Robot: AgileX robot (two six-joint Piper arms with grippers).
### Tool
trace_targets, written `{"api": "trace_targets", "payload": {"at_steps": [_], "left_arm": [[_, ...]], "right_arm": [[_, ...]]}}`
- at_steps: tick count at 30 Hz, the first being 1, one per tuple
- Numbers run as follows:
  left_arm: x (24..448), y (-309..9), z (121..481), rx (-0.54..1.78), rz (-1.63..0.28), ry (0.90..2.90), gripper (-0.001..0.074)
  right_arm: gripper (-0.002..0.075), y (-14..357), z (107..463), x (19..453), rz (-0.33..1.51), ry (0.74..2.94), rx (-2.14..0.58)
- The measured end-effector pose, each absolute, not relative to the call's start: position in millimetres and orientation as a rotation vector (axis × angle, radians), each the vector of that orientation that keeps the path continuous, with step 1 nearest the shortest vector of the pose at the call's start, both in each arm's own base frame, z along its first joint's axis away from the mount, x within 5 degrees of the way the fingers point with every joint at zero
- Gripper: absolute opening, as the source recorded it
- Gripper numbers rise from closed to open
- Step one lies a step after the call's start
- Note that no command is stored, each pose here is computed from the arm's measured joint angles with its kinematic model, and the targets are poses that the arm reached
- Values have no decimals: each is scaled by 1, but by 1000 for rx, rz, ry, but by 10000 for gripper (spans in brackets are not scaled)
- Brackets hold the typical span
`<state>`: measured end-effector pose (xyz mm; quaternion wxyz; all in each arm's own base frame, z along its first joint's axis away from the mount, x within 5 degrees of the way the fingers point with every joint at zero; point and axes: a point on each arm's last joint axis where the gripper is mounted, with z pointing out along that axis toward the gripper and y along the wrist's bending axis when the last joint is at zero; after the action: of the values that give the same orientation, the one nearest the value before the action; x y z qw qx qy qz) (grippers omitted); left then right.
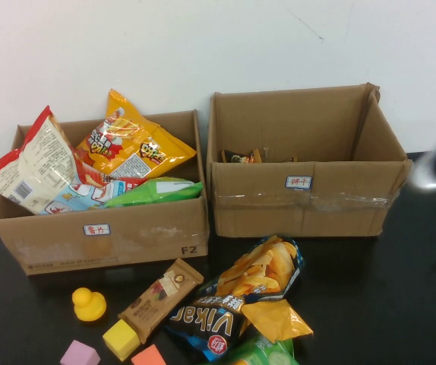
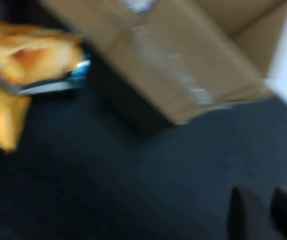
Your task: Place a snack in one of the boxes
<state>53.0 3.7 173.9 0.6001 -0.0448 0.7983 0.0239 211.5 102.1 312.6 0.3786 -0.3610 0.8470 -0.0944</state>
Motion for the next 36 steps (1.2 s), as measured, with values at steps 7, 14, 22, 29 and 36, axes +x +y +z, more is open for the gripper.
{"api": "trace_targets", "payload": {"at_steps": [7, 14, 22, 29, 36], "left_arm": [[53, 4, 174, -105, 54, 1850, -1], [53, 4, 174, -105, 54, 1850, -1], [53, 4, 174, -105, 54, 1852, -1], [53, 4, 174, -104, 55, 1852, -1], [53, 4, 174, -104, 55, 1852, -1]], "right_arm": [[471, 159, 282, 235, -35, 2409, -1112], [587, 207, 241, 263, 209, 2460, -1472], [591, 242, 190, 276, 221, 2391, -1636], [591, 259, 157, 285, 215, 2380, -1578], [591, 262, 126, 297, 138, 2423, -1491]]}}
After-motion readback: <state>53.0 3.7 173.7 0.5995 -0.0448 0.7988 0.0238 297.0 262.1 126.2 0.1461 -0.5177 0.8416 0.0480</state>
